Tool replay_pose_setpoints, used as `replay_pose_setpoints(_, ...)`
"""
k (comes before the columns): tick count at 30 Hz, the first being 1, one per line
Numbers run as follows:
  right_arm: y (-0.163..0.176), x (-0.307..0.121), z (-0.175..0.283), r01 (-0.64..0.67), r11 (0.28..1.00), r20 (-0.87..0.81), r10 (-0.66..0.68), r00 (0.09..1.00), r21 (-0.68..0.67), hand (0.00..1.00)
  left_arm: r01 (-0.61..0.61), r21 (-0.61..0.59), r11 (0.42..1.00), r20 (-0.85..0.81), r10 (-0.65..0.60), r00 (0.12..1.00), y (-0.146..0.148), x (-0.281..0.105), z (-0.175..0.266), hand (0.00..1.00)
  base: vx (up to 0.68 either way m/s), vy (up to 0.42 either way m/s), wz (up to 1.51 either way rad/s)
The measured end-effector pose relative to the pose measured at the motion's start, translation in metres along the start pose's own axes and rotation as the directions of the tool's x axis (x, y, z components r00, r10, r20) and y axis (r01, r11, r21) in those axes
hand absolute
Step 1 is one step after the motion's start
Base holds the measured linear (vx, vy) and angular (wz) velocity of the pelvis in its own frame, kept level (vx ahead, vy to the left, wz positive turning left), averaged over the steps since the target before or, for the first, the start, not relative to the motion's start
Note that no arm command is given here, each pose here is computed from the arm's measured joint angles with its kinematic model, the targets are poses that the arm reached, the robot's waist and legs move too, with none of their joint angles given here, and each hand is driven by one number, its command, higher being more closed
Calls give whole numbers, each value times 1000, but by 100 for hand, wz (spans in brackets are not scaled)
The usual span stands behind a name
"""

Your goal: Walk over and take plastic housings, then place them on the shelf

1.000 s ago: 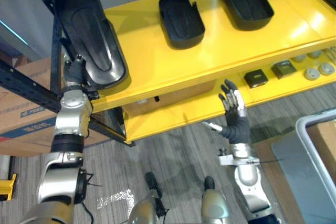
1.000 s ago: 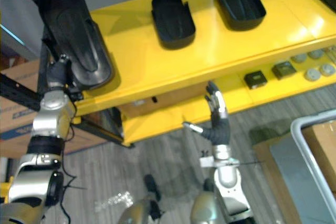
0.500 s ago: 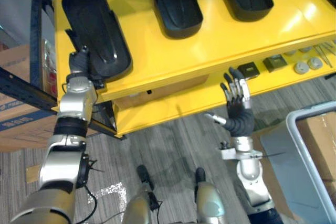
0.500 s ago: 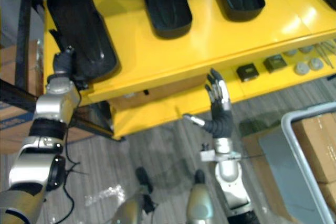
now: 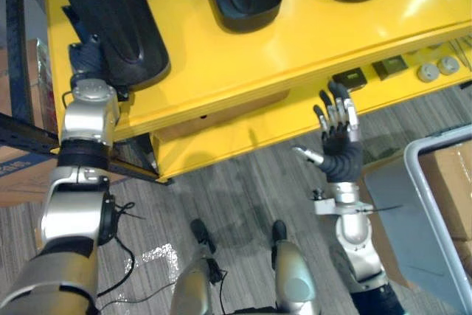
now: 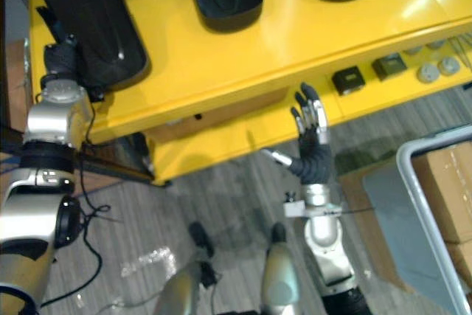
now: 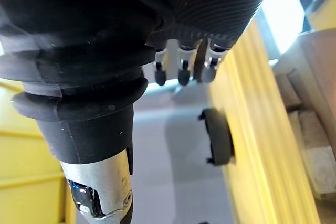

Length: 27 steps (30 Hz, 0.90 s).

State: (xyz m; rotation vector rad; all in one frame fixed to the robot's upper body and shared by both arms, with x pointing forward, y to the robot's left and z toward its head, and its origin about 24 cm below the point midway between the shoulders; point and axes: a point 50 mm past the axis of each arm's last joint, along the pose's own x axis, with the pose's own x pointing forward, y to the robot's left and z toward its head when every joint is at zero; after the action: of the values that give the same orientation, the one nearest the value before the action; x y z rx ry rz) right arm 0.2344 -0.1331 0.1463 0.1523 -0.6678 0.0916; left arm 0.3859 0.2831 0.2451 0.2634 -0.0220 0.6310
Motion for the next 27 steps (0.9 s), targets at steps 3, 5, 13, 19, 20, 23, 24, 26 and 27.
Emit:
replay_pose_setpoints(3, 5, -1, 4, -22, 1000, 11, 22, 1000, 12, 0, 1, 32, 1000, -17, 0, 1000, 6, 3, -1, 100, 36, -37, -2)
replay_pose_setpoints(5, 6, 1, 7, -27, 1000, 25, 26, 999, 15, 0, 11, 32, 999, -22, -11, 1000, 6, 3, -1, 100, 26, -34, 0)
replay_pose_setpoints(13, 3, 0, 7, -40, 999, 22, 40, 999, -3, 0, 3, 39, 999, -25, -2, 1000, 13, 5, -2, 0, 9, -29, -5)
replay_pose_setpoints(19, 5, -1, 6, -47, 999, 17, 47, 999, -2, 0, -30, 38, 999, -21, 30, 999, 16, 6, -3, 0, 10, -17, -1)
replay_pose_setpoints(20, 5, -1, 6, -48, 999, 16, 48, 999, -1, 0, -36, 38, 999, -20, 37, 999, 16, 6, -3, 0, 0, 0, 0)
replay_pose_setpoints(23, 8, -2, 5, -64, 998, 7, 64, 998, 5, 0, -107, 38, 994, -35, 108, 994, 20, 8, -3, 0, 10, -12, 0)
replay_pose_setpoints(24, 8, -3, 5, -66, 998, 5, 66, 998, 6, 0, -116, 36, 993, -34, 117, 993, 20, 8, -3, 0, 0, 0, 0)
replay_pose_setpoints(26, 9, -6, 3, -69, 998, -7, 69, 998, 11, 0, -167, 28, 986, -32, 168, 985, 23, 7, -2, 0, 17, -18, 0)
replay_pose_setpoints(27, 9, -8, 2, -67, 998, -18, 67, 998, 12, 0, -209, 24, 978, -32, 209, 977, 25, 7, -2, 0, 37, -35, -1)
